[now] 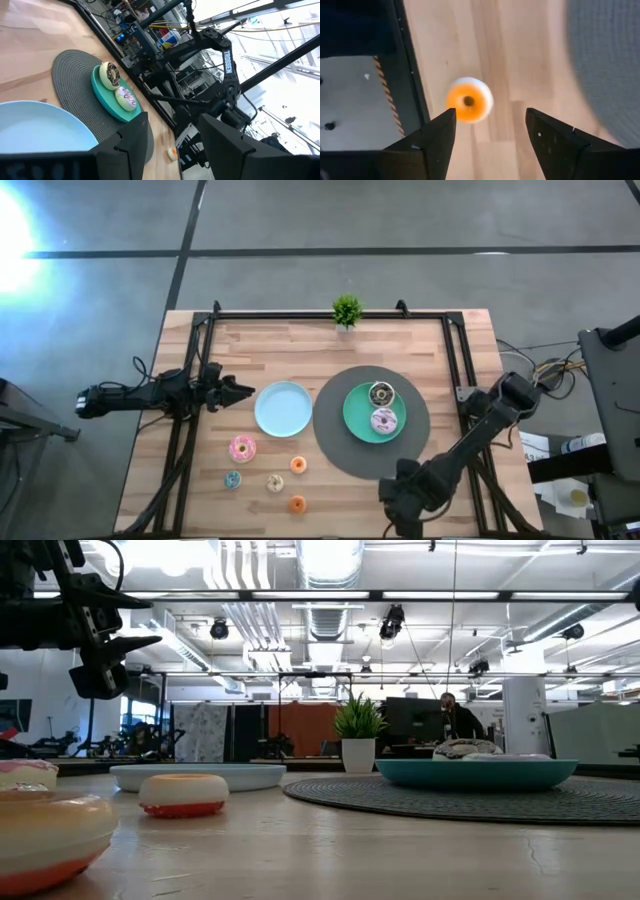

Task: Pick & Place donuts
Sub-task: Put the small yellow donut on the blue plate

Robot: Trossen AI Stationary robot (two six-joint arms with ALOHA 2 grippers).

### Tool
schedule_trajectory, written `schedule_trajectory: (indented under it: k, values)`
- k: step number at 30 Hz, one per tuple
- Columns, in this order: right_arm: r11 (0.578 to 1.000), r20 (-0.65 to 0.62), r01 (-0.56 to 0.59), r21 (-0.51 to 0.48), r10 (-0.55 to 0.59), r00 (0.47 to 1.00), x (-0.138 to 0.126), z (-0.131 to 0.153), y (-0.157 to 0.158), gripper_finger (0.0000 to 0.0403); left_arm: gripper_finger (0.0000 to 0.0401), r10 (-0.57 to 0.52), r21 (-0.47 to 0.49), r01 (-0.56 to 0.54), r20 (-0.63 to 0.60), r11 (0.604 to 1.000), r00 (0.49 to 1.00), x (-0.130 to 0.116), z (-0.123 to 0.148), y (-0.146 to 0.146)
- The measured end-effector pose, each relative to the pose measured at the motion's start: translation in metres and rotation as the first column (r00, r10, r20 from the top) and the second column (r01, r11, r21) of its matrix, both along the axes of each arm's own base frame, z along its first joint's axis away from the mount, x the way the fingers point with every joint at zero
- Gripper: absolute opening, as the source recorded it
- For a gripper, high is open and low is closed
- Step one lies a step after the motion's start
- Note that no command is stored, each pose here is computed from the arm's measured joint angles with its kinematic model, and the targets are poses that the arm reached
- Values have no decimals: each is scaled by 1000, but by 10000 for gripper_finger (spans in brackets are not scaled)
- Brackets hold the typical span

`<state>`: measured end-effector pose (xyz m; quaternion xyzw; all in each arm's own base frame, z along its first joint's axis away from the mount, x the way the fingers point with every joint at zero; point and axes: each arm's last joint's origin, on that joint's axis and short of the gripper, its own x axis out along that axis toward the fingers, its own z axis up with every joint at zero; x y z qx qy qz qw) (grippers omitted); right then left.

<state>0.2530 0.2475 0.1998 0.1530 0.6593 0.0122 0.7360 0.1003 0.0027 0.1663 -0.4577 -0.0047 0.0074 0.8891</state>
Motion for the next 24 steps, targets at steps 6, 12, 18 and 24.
schedule_trajectory:
  k: [6, 12, 18, 24]
  values:
    - [1000, -84, -3, 4, 4, 996, 4, -27, 9, 227, 153, 0, 0, 0, 0, 1000, 1000, 0, 0, 0]
    - [1000, -94, -18, 0, 18, 995, 6, -39, 15, 215, 153, 1, -2, -1, 0, 1000, 1000, 0, 0, 0]
    - [1000, -103, -24, -3, 24, 994, 7, -49, 19, 181, 153, 0, -13, 0, 0, 1000, 1000, 0, 0, 0]
    - [1000, -131, -6, 30, 10, 991, 12, -56, 19, 125, 153, 1, -15, -1, -1, 1000, 1000, 0, 0, 0]
